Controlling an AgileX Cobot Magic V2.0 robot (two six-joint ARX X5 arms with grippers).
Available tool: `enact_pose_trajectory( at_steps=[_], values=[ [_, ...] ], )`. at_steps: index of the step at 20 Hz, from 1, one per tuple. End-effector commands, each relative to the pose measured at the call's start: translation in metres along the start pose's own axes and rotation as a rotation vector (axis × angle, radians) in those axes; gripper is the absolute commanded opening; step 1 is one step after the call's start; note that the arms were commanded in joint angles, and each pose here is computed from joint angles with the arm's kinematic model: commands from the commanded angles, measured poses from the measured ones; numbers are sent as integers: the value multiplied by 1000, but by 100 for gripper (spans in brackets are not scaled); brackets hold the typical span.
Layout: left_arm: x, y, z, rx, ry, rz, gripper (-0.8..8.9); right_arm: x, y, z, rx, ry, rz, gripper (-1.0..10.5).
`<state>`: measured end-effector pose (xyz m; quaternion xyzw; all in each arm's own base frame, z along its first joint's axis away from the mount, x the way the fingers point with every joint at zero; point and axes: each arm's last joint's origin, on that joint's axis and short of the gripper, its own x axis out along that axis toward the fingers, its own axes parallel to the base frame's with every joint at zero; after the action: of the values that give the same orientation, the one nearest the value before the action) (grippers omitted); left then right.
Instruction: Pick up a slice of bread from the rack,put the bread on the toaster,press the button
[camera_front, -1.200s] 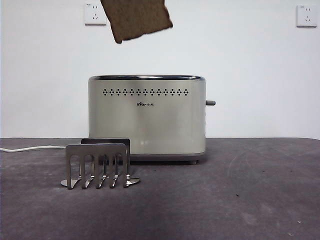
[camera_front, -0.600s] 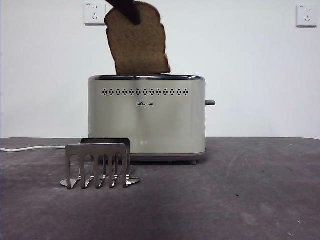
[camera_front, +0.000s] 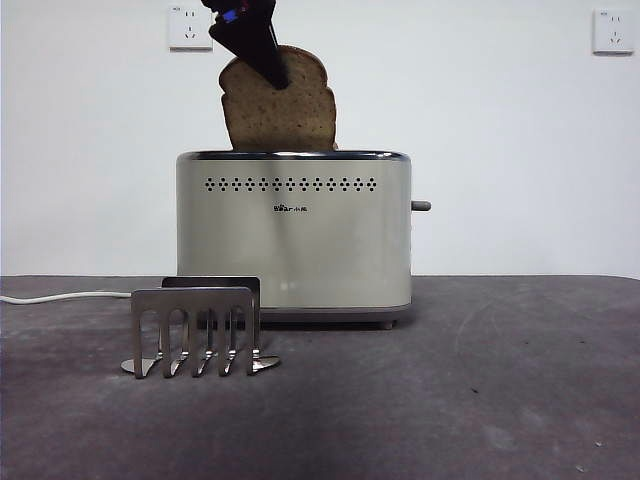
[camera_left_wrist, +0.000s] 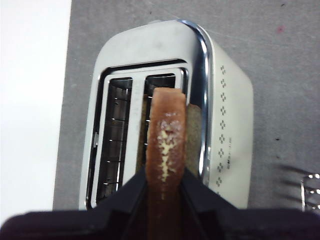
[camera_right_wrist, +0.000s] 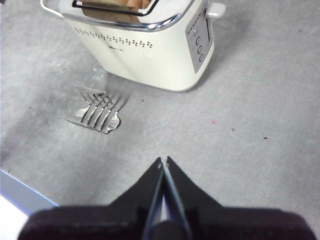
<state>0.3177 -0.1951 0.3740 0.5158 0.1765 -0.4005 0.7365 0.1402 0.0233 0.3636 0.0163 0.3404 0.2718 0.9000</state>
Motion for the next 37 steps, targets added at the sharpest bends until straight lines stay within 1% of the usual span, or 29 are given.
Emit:
enact_pose_trajectory(
  at_steps=[1,4,5,6,7,8,9,12,14,15,16,17,18,19,20,21,22,24,27,28,31,33,37],
  values=[
    [19,2,-8,-7,18,-11,-9,1,0,1,-7,5,4,-12],
    [26,7,-12,-19,16,14,2,4,-1,1,-4,13,5,-12],
    [27,10,-13,-23,3,36,36,4,-2,1,-2,15,5,-12],
    [27,12,-12,-22,-9,55,124,6,-3,2,-1,19,6,-12],
    [27,14,-11,-25,-21,76,261,7,-3,2,-5,24,6,-12],
    [27,15,-10,-25,-26,83,357,8,-4,3,-3,28,7,-12],
    [27,15,-10,-25,-30,80,408,11,-6,4,-2,31,7,-12],
    [27,14,-9,-44,-67,57,409,18,-10,8,-2,30,7,-12],
    [27,14,-9,-46,-65,58,409,25,-14,12,-2,30,8,-12],
    [27,14,-9,-64,-66,58,409,30,-17,15,-4,25,7,-12],
    [26,15,-8,-97,-68,63,409,34,-19,18,-9,15,6,-12],
    [25,16,-8,-153,-70,67,409,40,-23,23,-11,-6,8,-12],
    [21,17,-7,-208,-69,78,409,46,-26,28,-10,-30,30,-12],
    [16,18,-7,-262,-68,93,409,53,-29,34,-5,-61,70,-12],
    [9,18,-6,-295,-74,98,409,62,-33,40,7,-92,105,-12],
    [-1,19,-5,-336,-84,104,409,73,-39,47,21,-122,127,-12],
    [-10,19,-4,-373,-95,112,409,82,-44,52,34,-144,127,-12],
    [-36,18,-3,-487,-119,125,409,106,-56,62,77,-184,138,-12],
    [-77,13,-3,-621,-149,132,409,142,-73,71,147,-234,220,-12],
    [-90,11,-4,-653,-156,134,409,154,-79,73,171,-250,231,-12],
    [-128,1,-7,-717,-173,136,409,192,-93,73,231,-270,255,-12],
    [-149,-6,-9,-756,-182,131,409,213,-103,72,263,-253,257,-12],
    [-169,-16,-13,-776,-199,84,409,238,-113,74,283,-222,259,-12]
  ],
)
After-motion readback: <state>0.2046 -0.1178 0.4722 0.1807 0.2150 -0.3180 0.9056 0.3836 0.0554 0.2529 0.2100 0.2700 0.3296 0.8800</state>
